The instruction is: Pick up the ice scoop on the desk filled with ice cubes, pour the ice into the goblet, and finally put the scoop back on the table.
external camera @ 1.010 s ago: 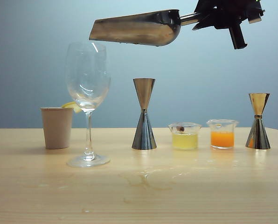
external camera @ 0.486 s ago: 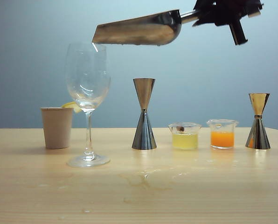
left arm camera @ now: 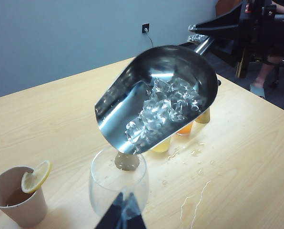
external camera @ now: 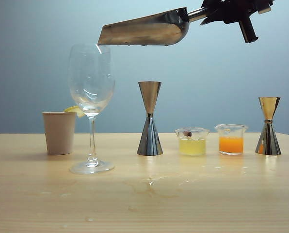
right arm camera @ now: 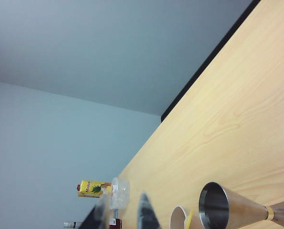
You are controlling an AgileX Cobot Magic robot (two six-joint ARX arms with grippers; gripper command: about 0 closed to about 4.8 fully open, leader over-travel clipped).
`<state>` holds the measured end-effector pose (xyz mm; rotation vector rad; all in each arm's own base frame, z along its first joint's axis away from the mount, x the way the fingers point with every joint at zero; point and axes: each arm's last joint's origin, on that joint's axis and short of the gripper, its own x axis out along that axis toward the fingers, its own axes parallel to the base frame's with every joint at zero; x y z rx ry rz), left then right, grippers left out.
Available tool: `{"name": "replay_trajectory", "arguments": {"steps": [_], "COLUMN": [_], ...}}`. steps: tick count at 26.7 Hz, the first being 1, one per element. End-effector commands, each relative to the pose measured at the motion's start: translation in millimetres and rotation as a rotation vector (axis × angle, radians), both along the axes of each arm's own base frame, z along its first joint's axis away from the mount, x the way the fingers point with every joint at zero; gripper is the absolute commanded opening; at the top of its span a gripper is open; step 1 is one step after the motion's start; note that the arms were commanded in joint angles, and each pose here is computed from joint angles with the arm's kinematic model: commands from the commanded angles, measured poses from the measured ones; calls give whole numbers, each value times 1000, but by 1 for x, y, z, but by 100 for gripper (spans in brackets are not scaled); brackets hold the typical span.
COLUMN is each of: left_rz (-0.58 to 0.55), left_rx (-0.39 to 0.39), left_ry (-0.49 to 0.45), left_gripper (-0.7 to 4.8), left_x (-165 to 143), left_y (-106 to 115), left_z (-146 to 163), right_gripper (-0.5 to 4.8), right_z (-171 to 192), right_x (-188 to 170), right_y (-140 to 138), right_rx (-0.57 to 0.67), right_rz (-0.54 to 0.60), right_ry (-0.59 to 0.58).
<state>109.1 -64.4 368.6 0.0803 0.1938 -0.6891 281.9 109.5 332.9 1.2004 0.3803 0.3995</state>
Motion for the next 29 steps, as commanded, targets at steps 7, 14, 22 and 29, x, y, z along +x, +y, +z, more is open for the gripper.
{"name": "replay_trajectory", "arguments": {"steps": [7, 14, 22, 29], "left_rz": [-1, -1, -1, -1], "left_rx": [-4, -4, -4, -4], "left_ry": [-9, -9, -9, -9], "left_gripper": [-6, -6, -6, -6], "left_x": [0, 0, 0, 0], "left_y": [0, 0, 0, 0], "left_z": [2, 2, 2, 2], "right_gripper": [-5, -5, -5, -5], "right_z": [9, 9, 10, 10], "right_x": [-1, -1, -1, -3], "right_y": [0, 0, 1, 5], "right_rx": [7, 8, 11, 11], "right_rz": [3, 4, 6, 22], "right_ry": [-60, -62, -69, -69]}}
